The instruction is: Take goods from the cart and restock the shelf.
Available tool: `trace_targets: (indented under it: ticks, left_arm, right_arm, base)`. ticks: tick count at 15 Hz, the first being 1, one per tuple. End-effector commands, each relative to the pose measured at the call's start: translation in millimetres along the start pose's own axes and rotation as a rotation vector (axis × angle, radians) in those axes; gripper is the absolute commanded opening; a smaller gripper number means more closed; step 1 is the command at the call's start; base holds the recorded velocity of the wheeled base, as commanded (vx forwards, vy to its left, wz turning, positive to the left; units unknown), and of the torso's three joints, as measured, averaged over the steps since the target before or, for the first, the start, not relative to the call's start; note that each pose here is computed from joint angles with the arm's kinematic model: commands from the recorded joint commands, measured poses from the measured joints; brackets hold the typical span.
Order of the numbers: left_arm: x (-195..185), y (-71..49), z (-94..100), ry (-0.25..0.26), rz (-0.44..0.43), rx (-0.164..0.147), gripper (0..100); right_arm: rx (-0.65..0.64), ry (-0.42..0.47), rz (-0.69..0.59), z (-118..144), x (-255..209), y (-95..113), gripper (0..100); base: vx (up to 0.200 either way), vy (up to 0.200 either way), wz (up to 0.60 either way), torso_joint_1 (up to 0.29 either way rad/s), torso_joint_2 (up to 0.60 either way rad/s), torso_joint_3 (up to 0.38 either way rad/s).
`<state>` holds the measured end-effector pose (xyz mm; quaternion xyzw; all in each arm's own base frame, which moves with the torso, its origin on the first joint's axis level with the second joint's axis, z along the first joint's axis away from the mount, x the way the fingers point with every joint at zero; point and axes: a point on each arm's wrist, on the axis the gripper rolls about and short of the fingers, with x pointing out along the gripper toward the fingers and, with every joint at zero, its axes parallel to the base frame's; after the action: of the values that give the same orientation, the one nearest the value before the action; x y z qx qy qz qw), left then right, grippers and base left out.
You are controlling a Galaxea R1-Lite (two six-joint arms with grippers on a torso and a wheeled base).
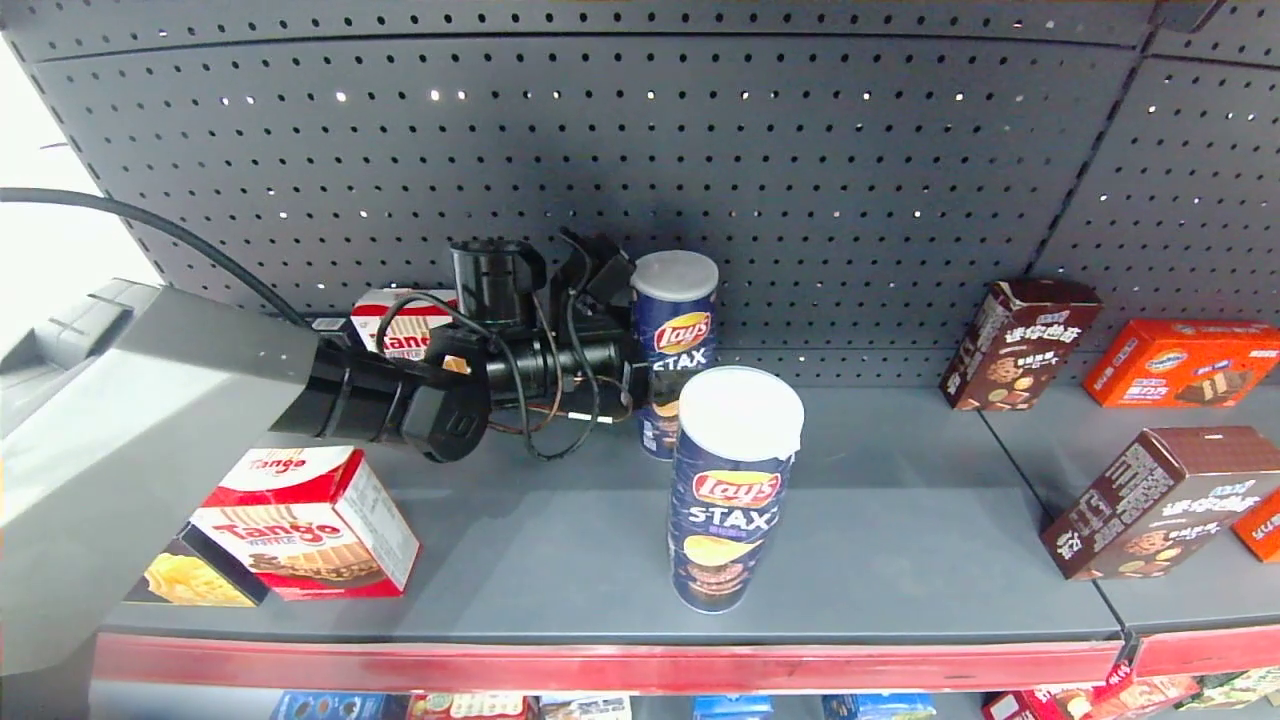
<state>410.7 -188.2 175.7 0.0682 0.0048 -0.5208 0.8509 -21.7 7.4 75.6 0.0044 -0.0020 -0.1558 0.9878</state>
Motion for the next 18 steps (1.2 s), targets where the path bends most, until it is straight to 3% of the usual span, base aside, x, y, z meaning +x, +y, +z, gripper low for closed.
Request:
trace_targets:
  ticks: [1,3,5,6,11,13,16,18]
  left_arm:
    - [-8,-2.7,11.2,-0.009,0.029,0.013,100]
    - [-20,-9.4,20.8,-0.011,0.056,0.019,100]
    - [-37,-11.3,27.8,-0.004,0.069,0.075,100]
    - [-40,-12.1,28.1,-0.001,0.072,0.088,100]
    - [-59,-13.1,49.0,-0.029,0.102,0.12,100]
    - [-72,-17.1,57.2,0.02,0.105,0.121,100]
    - [-85,-21.7,62.0,0.083,0.11,0.148,100]
    - [-89,-22.9,67.8,0.108,0.204,0.163,100]
  right_arm:
    - [0.0,0.001,0.0,0,0,0,100]
    - [0.0,0.001,0.0,0,0,0,100]
    - [0.0,0.001,0.0,0,0,0,100]
    - [0.0,0.001,0.0,0,0,0,100]
    - [0.0,0.001,0.0,0,0,0,100]
    - [0.0,0.001,0.0,0,0,0,100]
    - [0.0,0.001,0.0,0,0,0,100]
    - [0.0,0.001,0.0,0,0,0,100]
  base:
    - [0.0,0.0,0.0,0.0,0.0,0.0]
    - [0.0,0.0,0.0,0.0,0.0,0.0]
    - [0.0,0.0,0.0,0.0,0.0,0.0]
    - [0.0,0.0,0.0,0.0,0.0,0.0]
    - [0.0,0.0,0.0,0.0,0.0,0.0]
    - [0.0,0.0,0.0,0.0,0.0,0.0]
    - [0.0,0.0,0.0,0.0,0.0,0.0]
    - [0.0,0.0,0.0,0.0,0.0,0.0]
